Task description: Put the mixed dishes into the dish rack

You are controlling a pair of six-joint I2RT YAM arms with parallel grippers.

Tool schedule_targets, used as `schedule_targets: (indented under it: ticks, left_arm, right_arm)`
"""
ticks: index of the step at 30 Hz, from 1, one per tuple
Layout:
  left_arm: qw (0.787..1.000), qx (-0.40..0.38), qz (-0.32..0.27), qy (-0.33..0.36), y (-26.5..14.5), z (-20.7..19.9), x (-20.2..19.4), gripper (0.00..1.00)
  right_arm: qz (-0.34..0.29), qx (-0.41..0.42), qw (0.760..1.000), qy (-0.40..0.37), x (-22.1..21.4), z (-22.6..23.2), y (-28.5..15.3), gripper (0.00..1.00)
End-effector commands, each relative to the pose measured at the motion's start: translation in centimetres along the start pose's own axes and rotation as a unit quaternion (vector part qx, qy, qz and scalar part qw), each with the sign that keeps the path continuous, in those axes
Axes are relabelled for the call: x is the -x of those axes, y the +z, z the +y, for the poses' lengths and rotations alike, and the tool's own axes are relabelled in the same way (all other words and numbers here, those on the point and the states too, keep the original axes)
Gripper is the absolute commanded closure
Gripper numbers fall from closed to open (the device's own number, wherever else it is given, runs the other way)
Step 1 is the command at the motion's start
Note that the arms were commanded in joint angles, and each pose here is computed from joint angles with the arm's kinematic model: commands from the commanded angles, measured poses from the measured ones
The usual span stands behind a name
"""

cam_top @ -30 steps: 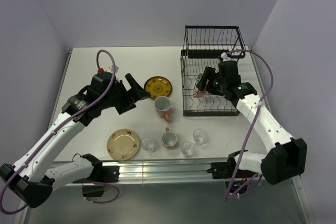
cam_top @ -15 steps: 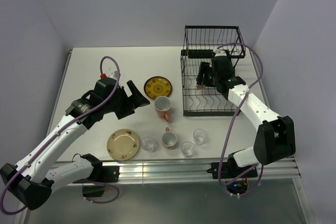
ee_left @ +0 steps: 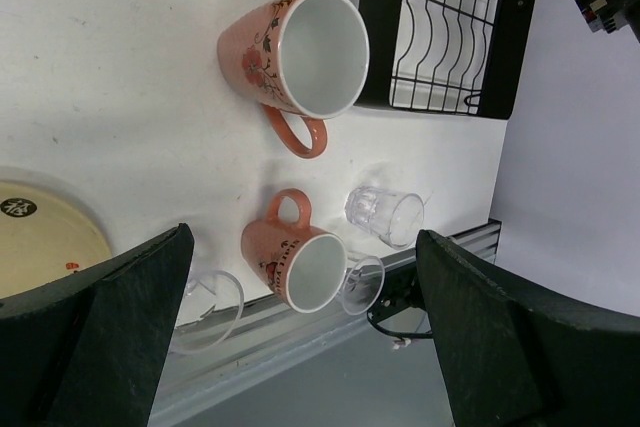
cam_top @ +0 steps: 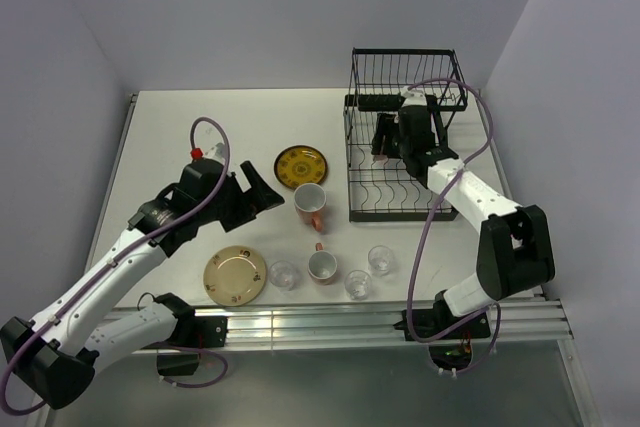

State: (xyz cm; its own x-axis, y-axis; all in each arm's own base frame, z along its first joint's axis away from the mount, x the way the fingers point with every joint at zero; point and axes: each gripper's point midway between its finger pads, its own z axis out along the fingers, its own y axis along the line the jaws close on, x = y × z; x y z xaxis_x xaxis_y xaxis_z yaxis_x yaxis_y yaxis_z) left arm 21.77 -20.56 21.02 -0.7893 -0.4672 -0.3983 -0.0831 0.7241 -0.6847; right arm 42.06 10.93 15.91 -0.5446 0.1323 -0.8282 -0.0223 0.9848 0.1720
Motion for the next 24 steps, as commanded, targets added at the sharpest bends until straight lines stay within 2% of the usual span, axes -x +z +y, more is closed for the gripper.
schedule_targets:
  ticks: [1, 13, 20, 24]
  left_arm:
    - [0.999, -0.022, -0.031, 0.019, -0.3, -0.8, 1.2, 0.01]
    - [0.997, -0.035, -0.071, 0.025, -0.8, 1.0, 1.0, 0.01]
    - [0.995, -0.044, -0.078, 0.031, -0.7, 2.0, 0.4, 0.01]
    - [0.995, -0.047, -0.081, 0.032, -0.8, 2.3, 0.3, 0.01]
  right_arm:
    - [-0.08, 0.0, 0.997, 0.004, 3.7, 0.4, 0.7, 1.0]
    - [-0.094, 0.011, 0.995, 0.019, 0.7, 0.9, 2.0, 1.0]
    - [-0.123, 0.011, 0.992, 0.012, 1.7, 1.3, 2.6, 1.0]
    - [-0.107, 0.001, 0.994, 0.005, 1.0, 1.5, 3.6, 1.0]
